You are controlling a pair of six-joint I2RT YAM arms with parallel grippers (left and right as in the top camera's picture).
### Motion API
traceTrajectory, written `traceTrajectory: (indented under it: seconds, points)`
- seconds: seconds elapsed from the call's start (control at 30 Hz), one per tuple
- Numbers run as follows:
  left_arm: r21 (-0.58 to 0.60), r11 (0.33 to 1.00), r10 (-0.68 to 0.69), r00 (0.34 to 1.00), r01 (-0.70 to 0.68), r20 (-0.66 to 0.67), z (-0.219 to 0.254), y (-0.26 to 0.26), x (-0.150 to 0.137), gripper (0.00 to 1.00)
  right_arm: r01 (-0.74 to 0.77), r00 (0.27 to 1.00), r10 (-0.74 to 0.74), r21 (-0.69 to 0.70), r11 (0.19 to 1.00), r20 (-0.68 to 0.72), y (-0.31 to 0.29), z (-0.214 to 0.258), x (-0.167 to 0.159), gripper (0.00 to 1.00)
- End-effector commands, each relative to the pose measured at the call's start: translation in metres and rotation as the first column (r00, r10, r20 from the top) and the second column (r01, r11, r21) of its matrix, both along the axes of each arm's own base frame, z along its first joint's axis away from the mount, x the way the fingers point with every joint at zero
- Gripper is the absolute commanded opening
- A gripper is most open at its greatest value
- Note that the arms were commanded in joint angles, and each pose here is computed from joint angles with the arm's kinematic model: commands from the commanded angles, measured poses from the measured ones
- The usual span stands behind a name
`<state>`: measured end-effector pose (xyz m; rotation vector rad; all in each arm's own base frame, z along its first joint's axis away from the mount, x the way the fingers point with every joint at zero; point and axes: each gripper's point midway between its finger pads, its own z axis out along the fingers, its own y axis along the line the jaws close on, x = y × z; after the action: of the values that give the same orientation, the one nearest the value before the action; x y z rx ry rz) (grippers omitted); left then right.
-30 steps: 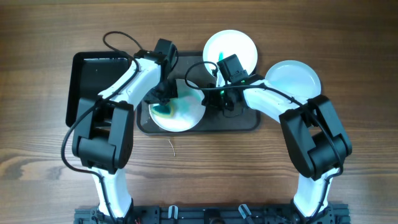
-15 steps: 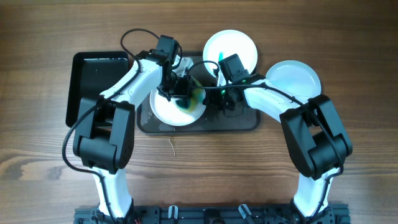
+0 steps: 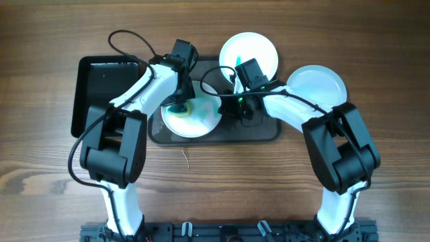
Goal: Clean dirty plates on tray and stack at the side
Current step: 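Scrub the second plate with the sponge in the left gripper, then lift the second plate with the right gripper, move sponge aside left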
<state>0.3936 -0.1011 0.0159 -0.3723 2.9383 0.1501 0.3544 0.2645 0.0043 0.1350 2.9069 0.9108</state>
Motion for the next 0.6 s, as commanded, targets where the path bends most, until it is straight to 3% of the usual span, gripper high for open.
traceTrajectory:
  seconds: [0.0,0.23,0.37,0.57]
  points:
    - [0.026,0.995,0.097,0.993,-0.099,0.074,0.045,0.03,0.019,0.04,0.026,1.0,-0.027,-0.066,0.997,-0.013,-0.012,-0.008,0.0,0.04]
    - [-0.02,0.993,0.117,0.969,-0.115,0.218,0.114,0.042,0.04,0.04,0.032,0.999,-0.033,-0.092,0.995,-0.009,-0.017,-0.005,-0.001,0.04]
    - [-0.018,0.993,0.12,0.97,-0.119,0.212,0.112,0.044,0.038,0.04,0.032,0.998,-0.025,-0.122,0.992,0.062,-0.021,0.012,0.005,0.04]
    - [-0.015,0.993,0.12,0.972,-0.12,0.2,0.103,0.045,0.036,0.04,0.094,0.965,-0.008,-0.317,0.944,0.262,-0.041,0.058,0.009,0.04]
